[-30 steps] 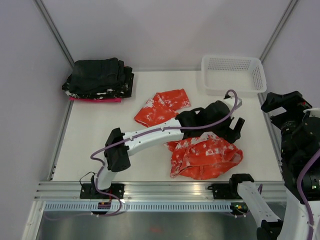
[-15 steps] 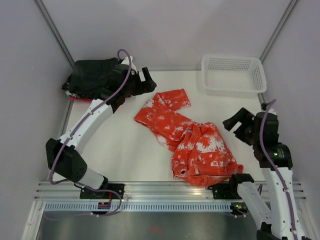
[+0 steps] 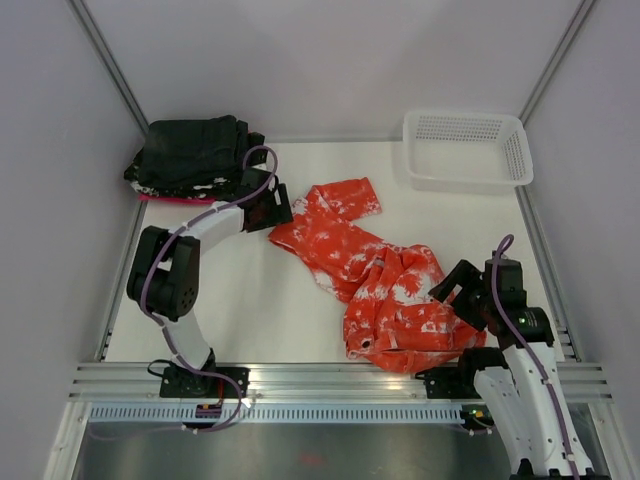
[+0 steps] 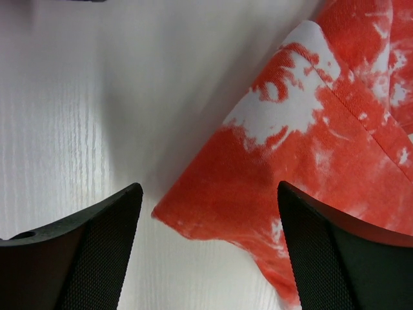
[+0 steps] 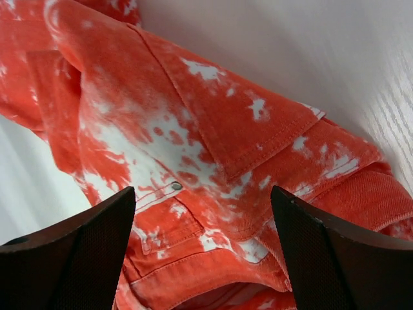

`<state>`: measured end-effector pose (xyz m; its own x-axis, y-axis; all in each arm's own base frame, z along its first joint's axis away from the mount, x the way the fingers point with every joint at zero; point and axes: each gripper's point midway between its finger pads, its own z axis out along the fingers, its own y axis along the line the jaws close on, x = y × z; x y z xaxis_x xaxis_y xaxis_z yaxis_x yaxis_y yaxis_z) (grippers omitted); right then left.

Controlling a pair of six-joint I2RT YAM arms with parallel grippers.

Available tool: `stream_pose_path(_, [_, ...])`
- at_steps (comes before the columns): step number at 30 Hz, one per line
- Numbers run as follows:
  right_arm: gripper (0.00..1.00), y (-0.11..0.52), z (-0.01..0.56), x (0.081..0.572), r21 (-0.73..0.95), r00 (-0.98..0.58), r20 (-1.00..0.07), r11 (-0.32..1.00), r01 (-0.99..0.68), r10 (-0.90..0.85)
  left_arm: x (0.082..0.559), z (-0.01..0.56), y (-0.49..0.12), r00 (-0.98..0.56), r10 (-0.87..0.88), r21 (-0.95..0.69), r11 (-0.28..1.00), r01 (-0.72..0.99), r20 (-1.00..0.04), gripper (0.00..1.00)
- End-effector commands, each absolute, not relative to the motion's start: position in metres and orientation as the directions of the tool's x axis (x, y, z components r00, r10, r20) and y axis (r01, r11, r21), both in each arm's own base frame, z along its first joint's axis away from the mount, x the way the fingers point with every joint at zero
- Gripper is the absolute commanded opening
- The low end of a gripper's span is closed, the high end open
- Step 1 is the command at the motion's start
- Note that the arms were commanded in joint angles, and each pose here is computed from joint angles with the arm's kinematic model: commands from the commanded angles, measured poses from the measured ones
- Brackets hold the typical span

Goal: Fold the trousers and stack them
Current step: Flatten the trousers out

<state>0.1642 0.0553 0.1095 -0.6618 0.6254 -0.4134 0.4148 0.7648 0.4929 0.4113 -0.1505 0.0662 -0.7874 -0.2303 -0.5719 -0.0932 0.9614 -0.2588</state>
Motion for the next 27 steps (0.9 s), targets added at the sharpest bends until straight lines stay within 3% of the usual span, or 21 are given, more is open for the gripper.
stream_pose_path(1, [0.91, 0.056, 0.110, 0.177, 0.515, -0.643, -0.430, 0.758, 0.401, 0.633, 0.436, 0.065, -0.162, -0.758, -0.194, -0.276, 0.961, -0.020, -0.623, 0.87])
stream_pose_path(8, [0.90, 0.060, 0.093, 0.196, 0.522, -0.656, -0.410, 0.752, 0.402, 0.634, 0.425, 0.044, -0.195, -0.811, -0.191, -0.418, 0.905, 0.071, -0.553, 0.70])
stream_pose_path(10, [0.88, 0.059, 0.090, 0.204, 0.514, -0.654, -0.414, 0.756, 0.406, 0.633, 0.424, 0.046, -0.199, -0.815, -0.174, -0.427, 0.899, 0.099, -0.553, 0.62])
stream_pose_path(13, [0.77, 0.056, 0.088, 0.217, 0.506, -0.647, -0.434, 0.764, 0.400, 0.626, 0.424, 0.054, -0.200, -0.811, -0.164, -0.426, 0.898, 0.113, -0.562, 0.28])
stream_pose_path(14, [0.60, 0.058, 0.087, 0.221, 0.511, -0.652, -0.434, 0.766, 0.391, 0.622, 0.424, 0.059, -0.199, -0.805, -0.165, -0.423, 0.899, 0.115, -0.569, 0.04])
stream_pose_path(16, [0.41, 0.058, 0.087, 0.232, 0.508, -0.657, -0.446, 0.776, 0.372, 0.607, 0.423, 0.076, -0.193, -0.783, -0.165, -0.404, 0.907, 0.119, -0.600, 0.02])
stream_pose_path(17, [0.18, 0.057, 0.095, 0.240, 0.507, -0.654, -0.467, 0.787, 0.353, 0.595, 0.422, 0.085, -0.189, -0.770, -0.165, -0.393, 0.912, 0.119, -0.617, 0.02])
stream_pose_path(19, [0.00, 0.047, 0.112, 0.258, 0.454, -0.645, -0.528, 0.826, 0.335, 0.552, 0.419, 0.119, -0.170, -0.710, -0.167, -0.332, 0.938, 0.099, -0.684, 0.02])
stream_pose_path(22, [0.00, 0.034, 0.131, 0.280, 0.383, -0.631, -0.597, 0.867, 0.318, 0.496, 0.414, 0.168, -0.135, -0.604, -0.171, -0.237, 0.971, 0.031, -0.779, 0.02])
stream_pose_path(25, [0.00, 0.023, 0.174, 0.316, 0.362, -0.552, -0.690, 0.884, 0.297, 0.468, 0.393, 0.251, -0.099, -0.429, -0.178, -0.188, 0.982, -0.019, -0.885, 0.02])
stream_pose_path(27, [0.00, 0.025, 0.179, 0.335, 0.364, -0.552, -0.694, 0.886, 0.286, 0.463, 0.369, 0.306, -0.076, -0.322, -0.172, -0.162, 0.985, -0.056, -0.931, 0.02])
